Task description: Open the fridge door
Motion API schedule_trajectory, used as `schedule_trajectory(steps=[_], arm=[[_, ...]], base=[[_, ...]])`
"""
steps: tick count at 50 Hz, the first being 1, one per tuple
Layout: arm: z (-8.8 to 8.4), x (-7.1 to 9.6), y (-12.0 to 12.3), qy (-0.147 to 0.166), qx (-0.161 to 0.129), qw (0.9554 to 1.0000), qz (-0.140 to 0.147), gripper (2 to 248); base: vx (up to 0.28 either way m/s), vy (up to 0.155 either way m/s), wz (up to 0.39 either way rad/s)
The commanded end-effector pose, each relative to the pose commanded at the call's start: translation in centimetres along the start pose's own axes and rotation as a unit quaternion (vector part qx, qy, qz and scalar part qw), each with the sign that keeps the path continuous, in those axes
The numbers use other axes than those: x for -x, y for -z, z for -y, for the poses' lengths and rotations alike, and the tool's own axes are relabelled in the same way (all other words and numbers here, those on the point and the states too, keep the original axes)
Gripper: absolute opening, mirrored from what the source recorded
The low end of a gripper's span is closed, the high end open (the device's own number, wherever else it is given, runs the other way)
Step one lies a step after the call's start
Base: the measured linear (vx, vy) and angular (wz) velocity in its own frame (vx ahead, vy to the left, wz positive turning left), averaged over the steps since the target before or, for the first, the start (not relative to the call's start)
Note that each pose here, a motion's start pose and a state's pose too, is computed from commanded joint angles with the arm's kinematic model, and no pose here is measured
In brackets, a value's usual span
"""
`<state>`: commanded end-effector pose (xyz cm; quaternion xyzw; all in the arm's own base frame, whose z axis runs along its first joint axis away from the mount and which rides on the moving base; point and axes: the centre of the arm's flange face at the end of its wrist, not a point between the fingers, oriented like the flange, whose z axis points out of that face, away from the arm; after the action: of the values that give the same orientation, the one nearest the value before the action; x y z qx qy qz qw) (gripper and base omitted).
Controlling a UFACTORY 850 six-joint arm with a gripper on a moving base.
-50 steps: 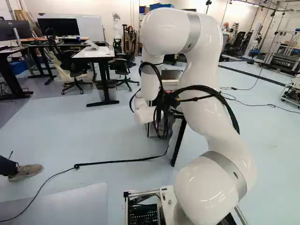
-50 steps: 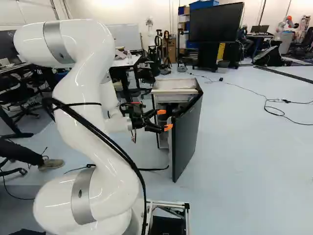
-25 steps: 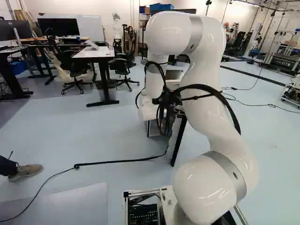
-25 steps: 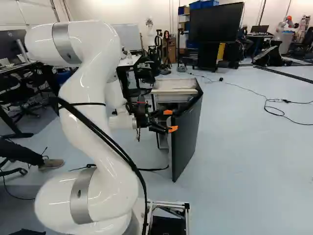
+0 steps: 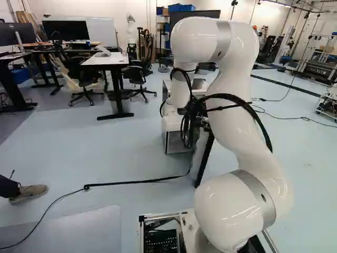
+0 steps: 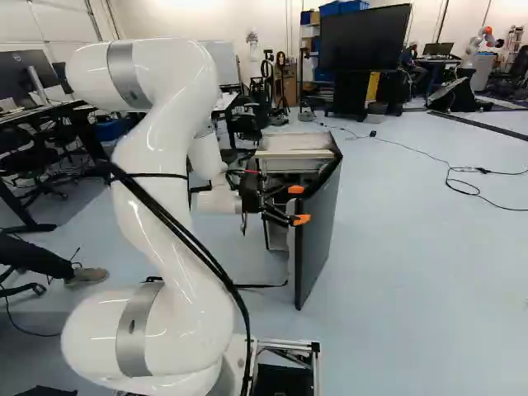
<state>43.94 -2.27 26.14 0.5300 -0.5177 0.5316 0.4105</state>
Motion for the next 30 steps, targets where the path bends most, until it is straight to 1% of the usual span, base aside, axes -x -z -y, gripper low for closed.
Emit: schedule_trajectory(steps=[15, 30], arm=[[0.2, -0.1, -3.1, -0.013, 0.045, 0.9989, 0.005, 247], [0.3, -0.3, -6.3, -0.029, 0.092, 0.9953, 0.009, 247]], base=[[0.000, 0.000, 0.000], [0.000, 0.000, 0.000]])
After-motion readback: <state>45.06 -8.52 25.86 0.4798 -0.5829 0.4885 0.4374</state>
